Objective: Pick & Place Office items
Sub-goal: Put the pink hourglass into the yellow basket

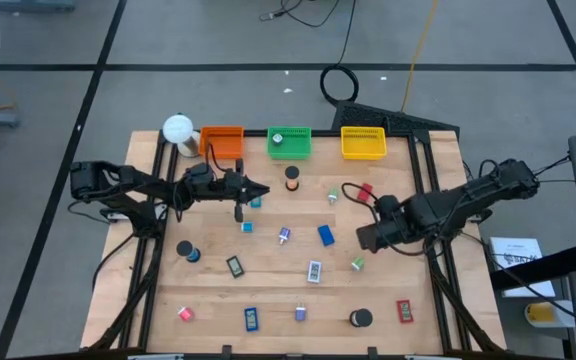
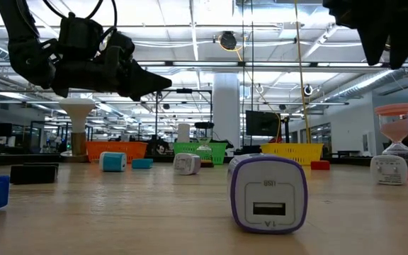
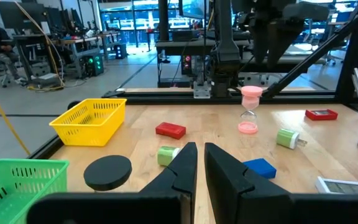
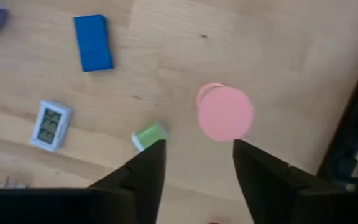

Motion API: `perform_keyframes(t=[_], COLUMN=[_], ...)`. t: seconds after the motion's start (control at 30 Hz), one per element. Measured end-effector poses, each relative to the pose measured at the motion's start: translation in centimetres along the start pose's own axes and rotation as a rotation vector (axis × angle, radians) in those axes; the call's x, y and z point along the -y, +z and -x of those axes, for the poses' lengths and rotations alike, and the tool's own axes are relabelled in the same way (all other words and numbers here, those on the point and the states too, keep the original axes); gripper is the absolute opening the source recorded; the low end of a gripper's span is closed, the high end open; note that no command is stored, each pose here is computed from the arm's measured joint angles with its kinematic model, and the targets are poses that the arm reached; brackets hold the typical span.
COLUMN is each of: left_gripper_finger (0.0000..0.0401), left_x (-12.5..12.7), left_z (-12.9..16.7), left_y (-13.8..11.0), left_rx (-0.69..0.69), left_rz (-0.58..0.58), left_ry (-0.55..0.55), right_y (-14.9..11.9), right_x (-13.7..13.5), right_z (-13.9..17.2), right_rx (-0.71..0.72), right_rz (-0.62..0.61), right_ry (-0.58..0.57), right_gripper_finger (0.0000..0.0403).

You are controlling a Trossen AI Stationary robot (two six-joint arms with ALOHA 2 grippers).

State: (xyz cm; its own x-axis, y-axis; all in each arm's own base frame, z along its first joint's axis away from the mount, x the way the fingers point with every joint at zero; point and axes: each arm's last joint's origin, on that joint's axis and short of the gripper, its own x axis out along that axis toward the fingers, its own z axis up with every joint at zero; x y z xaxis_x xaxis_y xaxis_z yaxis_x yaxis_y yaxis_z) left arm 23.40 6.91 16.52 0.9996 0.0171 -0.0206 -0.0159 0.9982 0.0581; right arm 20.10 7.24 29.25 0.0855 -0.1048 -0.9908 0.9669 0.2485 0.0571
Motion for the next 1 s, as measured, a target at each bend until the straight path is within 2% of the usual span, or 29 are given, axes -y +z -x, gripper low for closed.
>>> perform_keyframes(t=[0.23,0.47,1.0], left_gripper_finger=[0.0035,0.0035,0.0035], left_x=[0.0,0.0,0.0], left_z=[0.0,0.0,0.0], left_y=[0.0,0.0,0.0], left_rx=[0.0,-0.001,-0.001], left_rz=[0.0,0.003,0.002], left_ry=[0.0,0.0,0.0], right_y=[-0.3,-0.5,-0.9], right_x=[0.6,0.6,1.9], right_z=[-2.4,-3.4,-7.6], right_rx=[-0.022,-0.047,-0.043], right_rz=[0.004,0.028,0.057], right_ry=[-0.068,-0.061,-0.118], right_gripper_finger=[0.0256,0.0309,0.0318])
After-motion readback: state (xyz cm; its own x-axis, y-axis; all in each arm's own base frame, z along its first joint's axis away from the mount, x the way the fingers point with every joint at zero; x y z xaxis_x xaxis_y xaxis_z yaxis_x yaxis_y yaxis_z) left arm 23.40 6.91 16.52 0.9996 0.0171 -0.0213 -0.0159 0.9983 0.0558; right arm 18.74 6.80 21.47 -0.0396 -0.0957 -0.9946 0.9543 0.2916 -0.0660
